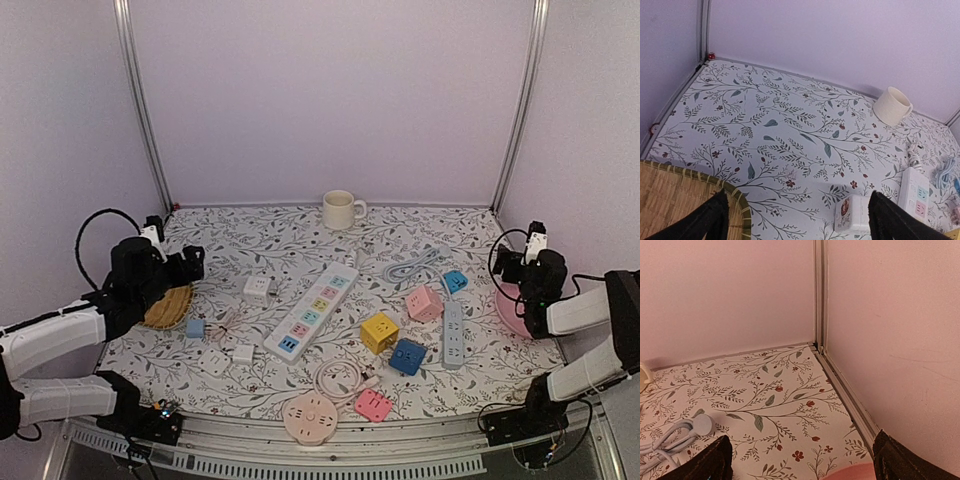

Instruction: Pull the plug off the socket

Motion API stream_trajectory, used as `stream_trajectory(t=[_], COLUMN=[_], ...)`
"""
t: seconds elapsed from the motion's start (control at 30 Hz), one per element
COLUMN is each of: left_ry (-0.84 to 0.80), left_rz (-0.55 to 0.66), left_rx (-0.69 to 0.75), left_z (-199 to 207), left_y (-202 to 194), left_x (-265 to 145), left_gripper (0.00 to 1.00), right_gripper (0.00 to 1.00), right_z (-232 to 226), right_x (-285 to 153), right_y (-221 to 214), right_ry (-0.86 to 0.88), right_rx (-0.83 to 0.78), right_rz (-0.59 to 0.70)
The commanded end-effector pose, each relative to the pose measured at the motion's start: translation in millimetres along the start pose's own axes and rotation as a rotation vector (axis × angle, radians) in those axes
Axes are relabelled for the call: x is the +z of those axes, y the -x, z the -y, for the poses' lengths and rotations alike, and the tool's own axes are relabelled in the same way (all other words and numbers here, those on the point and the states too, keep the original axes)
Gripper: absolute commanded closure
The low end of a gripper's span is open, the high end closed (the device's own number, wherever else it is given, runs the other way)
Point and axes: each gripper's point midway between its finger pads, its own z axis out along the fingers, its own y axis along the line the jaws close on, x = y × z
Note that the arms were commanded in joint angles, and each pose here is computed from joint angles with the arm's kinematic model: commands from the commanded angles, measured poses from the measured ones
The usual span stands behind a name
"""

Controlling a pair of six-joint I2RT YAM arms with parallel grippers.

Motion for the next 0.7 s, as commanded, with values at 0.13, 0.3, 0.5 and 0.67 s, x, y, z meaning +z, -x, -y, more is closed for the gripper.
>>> stream_trajectory(t=[0.13,0.3,0.5,0.67], left_ry=[0.159,0.24,0.302,0.283], left_rz=[0.114,0.24,0.425,0.49], left_rx=[0.009,0.122,0.209,0.219], left_z=[-46.8,-69.8,-94.6,-108.0], left_y=[21.4,38.3,45.7,46.8], left_x=[1.0,-5.9,-26.4,-22.7], left_gripper=[0.03,0.03,0.03,0.03], right_gripper=[0.01,0.01,0.01,0.01], right_z=[-27.9,-40.4,-37.1,-38.0], right_x=[-17.0,-8.4,-4.4,-3.6], right_y=[20.5,12.0,12.5,12.4], right_ry=[0.19,0.247,0.224,0.228], right_rx=[0.036,0.001,0.007,0.004], right_rz=[0.223,0.162,0.156,0.153])
